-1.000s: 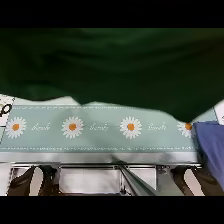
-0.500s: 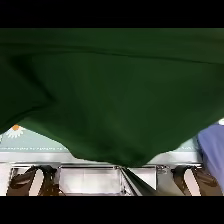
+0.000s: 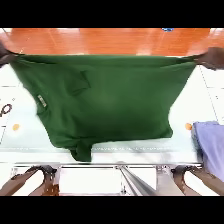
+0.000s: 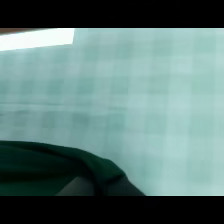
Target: Fold the shirts.
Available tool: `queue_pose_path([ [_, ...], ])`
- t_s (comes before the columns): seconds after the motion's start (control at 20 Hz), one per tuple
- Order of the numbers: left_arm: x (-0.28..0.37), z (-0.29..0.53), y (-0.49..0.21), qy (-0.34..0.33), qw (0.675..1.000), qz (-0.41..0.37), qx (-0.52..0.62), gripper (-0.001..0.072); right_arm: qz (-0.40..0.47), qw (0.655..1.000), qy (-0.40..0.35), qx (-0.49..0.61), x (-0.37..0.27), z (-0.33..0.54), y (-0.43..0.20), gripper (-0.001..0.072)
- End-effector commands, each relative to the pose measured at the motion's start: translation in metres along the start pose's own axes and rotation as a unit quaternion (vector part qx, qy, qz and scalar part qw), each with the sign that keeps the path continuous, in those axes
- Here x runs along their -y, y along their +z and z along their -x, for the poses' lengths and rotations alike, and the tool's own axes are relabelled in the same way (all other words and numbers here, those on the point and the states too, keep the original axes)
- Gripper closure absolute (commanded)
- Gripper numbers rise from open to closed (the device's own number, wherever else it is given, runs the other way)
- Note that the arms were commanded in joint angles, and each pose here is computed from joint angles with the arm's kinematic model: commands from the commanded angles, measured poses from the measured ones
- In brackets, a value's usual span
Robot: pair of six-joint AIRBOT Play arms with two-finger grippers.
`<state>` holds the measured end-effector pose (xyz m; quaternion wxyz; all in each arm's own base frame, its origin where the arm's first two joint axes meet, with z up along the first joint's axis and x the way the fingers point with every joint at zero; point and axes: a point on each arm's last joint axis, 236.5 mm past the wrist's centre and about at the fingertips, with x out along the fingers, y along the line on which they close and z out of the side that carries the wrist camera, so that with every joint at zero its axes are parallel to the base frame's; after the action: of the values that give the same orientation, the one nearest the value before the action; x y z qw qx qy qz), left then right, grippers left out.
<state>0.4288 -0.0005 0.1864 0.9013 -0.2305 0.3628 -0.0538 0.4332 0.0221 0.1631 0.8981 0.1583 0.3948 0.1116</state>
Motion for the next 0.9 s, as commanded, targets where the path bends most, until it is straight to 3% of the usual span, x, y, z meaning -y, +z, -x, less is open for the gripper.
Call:
queue_pose_path([
  [0.0,-0.032,-0.129,-0.011,-0.016,0.996,0.053,-0.07,0.0686,-0.049,0.998,0.016,-0.026,0.031,-0.12,0.007,0.0685],
  [0.4,-0.077,-0.271,-0.003,-0.01,0.983,0.141,-0.114,0.0686,-0.129,0.988,0.063,-0.048,0.066,-0.253,0.04,0.0685],
  [0.7,-0.082,-0.266,-0.035,-0.011,0.975,0.131,-0.18,0.0686,-0.129,0.984,0.062,-0.102,0.068,-0.258,0.011,0.0685],
  [0.85,-0.079,-0.242,-0.049,-0.026,0.969,0.083,-0.23,0.0686,-0.095,0.98,0.065,-0.165,0.062,-0.238,-0.013,0.0685],
])
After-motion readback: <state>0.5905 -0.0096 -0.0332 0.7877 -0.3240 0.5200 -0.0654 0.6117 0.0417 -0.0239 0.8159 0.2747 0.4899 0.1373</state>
